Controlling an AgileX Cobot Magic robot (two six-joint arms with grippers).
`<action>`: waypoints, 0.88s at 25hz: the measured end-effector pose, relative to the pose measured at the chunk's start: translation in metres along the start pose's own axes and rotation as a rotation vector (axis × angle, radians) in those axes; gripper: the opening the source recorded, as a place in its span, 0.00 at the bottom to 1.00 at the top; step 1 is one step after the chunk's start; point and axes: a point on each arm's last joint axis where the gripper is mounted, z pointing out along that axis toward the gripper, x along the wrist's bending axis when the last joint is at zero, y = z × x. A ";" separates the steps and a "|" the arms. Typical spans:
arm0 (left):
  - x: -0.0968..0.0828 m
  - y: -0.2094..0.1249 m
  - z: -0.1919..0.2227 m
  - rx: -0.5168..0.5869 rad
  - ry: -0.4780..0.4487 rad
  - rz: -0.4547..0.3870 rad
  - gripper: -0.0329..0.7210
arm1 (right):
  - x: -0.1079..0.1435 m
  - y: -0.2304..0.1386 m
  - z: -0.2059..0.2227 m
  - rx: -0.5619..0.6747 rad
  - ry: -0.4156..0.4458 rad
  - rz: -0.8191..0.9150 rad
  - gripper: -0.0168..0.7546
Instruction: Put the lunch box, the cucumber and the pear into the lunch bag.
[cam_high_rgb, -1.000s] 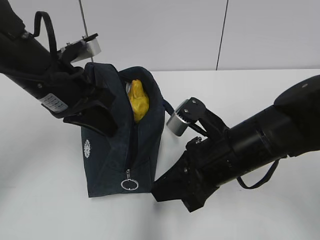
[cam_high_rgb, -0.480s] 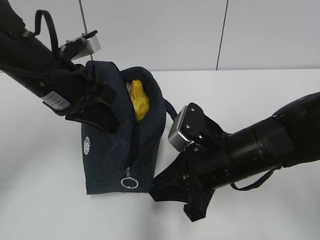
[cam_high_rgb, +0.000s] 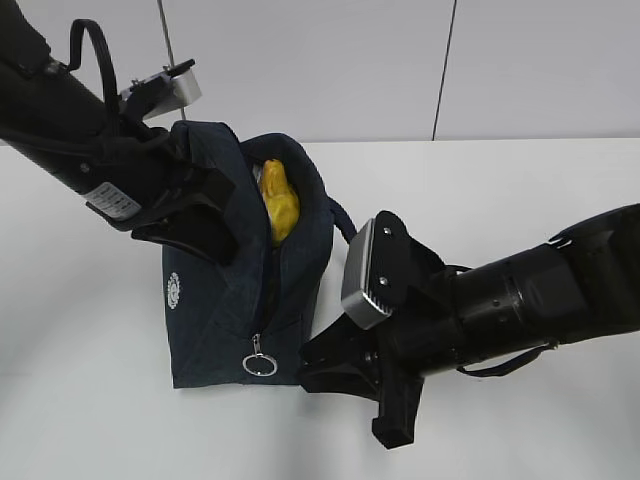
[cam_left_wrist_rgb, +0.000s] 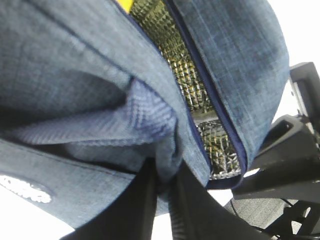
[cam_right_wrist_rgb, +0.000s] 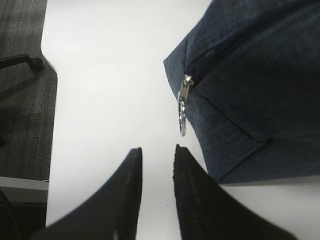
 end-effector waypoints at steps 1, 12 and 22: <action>0.000 0.000 0.000 0.000 0.000 0.000 0.05 | 0.000 -0.003 0.002 0.004 0.002 0.007 0.27; 0.000 0.000 0.000 0.000 0.000 0.000 0.05 | -0.004 -0.016 0.014 -0.008 0.004 0.032 0.27; 0.000 0.000 0.000 -0.001 0.000 0.000 0.05 | -0.012 -0.024 0.027 0.005 0.015 0.016 0.28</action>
